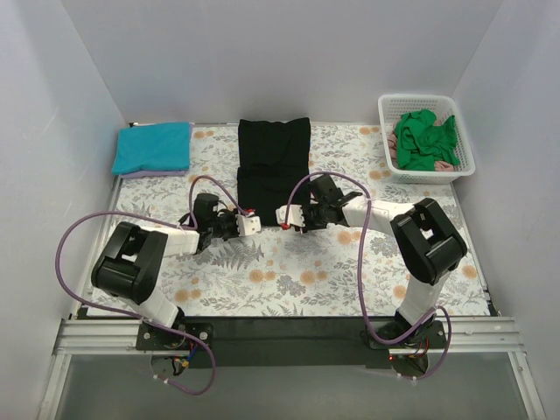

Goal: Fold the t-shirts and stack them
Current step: Fold the tshirt

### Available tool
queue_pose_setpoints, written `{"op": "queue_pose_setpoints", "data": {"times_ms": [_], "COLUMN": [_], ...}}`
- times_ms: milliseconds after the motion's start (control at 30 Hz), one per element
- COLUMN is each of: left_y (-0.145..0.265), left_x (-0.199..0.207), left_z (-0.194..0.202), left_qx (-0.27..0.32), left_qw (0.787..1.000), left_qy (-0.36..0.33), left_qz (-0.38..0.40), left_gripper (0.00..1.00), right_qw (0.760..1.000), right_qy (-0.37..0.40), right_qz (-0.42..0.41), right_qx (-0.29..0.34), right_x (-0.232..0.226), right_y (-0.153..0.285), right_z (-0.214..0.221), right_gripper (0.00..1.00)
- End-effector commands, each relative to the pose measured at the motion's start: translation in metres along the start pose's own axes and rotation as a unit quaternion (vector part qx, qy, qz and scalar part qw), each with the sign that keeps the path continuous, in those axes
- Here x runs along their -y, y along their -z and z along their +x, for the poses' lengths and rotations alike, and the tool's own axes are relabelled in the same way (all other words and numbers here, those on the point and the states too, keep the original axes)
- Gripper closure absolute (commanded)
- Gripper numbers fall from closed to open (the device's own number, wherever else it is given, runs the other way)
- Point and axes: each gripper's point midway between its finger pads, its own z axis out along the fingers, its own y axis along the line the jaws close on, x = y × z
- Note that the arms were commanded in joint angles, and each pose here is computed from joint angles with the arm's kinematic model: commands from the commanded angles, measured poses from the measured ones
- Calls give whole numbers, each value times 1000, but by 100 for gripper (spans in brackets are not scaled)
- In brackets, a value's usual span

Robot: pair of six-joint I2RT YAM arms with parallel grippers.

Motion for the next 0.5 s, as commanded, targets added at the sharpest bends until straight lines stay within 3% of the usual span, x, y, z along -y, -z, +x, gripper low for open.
{"op": "queue_pose_setpoints", "data": {"times_ms": [0,33,67,100,133,467], "left_y": [-3,-3,-3,-1,1,55], "left_x": [4,3,2,-4,0,-36], "left_z": [14,14,13,6,3,-91], "left_qx": [-30,-29,-28,-20,-18,57], "left_qw": [1000,1000,1000,1000,1000,997], "left_qy": [3,1,2,-2,4,54], "left_qz": [9,8,7,3,14,22], "left_gripper": [76,85,91,96,100,100], "right_qw": [1000,1000,1000,1000,1000,997], "right_qy": [4,4,2,-2,-2,-51], "right_qz": [4,6,7,10,18,41], "right_qx": [-19,-22,-22,-22,-20,29], "right_x": [1,3,4,5,10,44], "right_y": [-10,-11,-11,-9,-5,67], "right_z": [10,10,10,9,6,-48], "right_gripper": [72,77,94,99,99,99]}}
